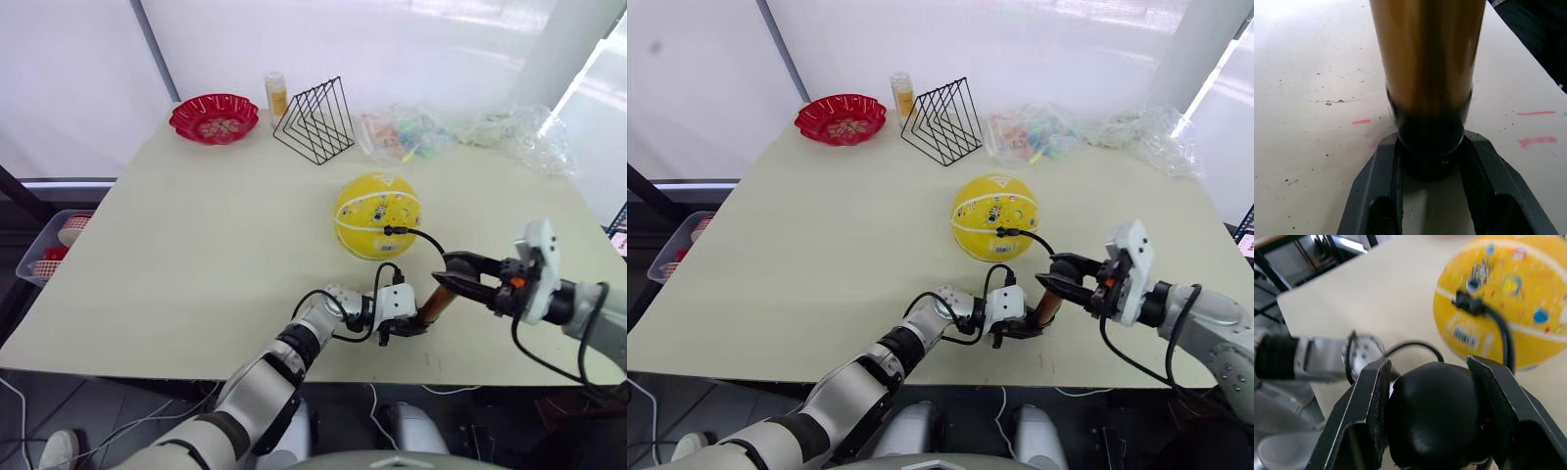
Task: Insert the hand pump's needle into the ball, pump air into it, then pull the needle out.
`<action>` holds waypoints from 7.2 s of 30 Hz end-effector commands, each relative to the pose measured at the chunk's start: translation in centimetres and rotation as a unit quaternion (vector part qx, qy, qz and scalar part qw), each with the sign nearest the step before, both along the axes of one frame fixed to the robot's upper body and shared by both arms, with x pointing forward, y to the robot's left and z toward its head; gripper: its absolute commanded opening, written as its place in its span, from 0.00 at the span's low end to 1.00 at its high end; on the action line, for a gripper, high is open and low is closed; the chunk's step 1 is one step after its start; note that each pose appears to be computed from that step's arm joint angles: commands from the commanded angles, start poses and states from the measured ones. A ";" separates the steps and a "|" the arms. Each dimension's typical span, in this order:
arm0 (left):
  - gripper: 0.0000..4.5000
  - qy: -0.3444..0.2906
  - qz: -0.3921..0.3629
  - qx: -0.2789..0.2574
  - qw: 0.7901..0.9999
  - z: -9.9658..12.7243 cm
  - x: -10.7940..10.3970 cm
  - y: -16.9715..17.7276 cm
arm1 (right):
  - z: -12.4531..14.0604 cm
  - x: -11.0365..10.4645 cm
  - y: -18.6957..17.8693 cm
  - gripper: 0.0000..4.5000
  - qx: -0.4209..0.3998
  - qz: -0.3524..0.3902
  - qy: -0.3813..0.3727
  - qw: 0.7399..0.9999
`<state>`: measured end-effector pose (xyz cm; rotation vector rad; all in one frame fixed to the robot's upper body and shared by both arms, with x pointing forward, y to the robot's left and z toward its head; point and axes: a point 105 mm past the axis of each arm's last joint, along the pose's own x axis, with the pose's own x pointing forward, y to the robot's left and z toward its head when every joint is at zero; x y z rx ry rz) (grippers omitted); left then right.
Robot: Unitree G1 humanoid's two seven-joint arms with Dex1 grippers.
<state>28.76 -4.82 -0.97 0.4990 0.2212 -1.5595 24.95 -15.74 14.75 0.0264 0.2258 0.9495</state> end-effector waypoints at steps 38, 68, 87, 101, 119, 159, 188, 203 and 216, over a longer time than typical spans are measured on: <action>0.25 0.096 0.019 0.161 0.982 -7.5 -2.8 5.9 | 4.8 0.6 -2.2 0.44 0.010 -0.051 -0.053 0.997; 0.25 0.099 0.021 0.159 0.982 -7.4 -2.8 5.7 | 1.5 0.1 -0.8 0.44 -0.005 -0.037 -0.004 0.999; 0.25 0.100 0.015 0.160 0.982 -7.3 -2.9 5.6 | 12.5 0.6 -3.8 0.44 0.006 -0.051 -0.102 0.994; 0.25 0.101 0.018 0.159 0.982 -7.3 -2.8 5.6 | 1.0 0.6 -0.8 0.44 -0.027 -0.041 -0.011 0.999; 0.25 0.100 0.017 0.162 0.982 -7.3 -2.7 5.8 | 15.8 0.4 -5.2 0.44 0.026 -0.058 -0.154 0.986; 0.25 0.101 0.018 0.162 0.981 -7.4 -2.8 5.8 | 13.2 1.0 -4.5 0.44 0.022 -0.050 -0.118 0.992; 0.25 0.103 0.013 0.165 0.981 -7.5 -3.0 5.9 | 15.1 0.2 -4.5 0.44 0.075 -0.054 -0.180 0.979; 0.25 0.101 0.013 0.164 0.981 -7.5 -3.0 5.7 | 1.7 0.4 -1.5 0.44 0.028 -0.058 -0.042 0.997; 0.25 0.100 0.014 0.166 0.981 -7.5 -3.0 5.8 | 4.5 0.6 -3.1 0.44 0.048 -0.091 -0.152 0.983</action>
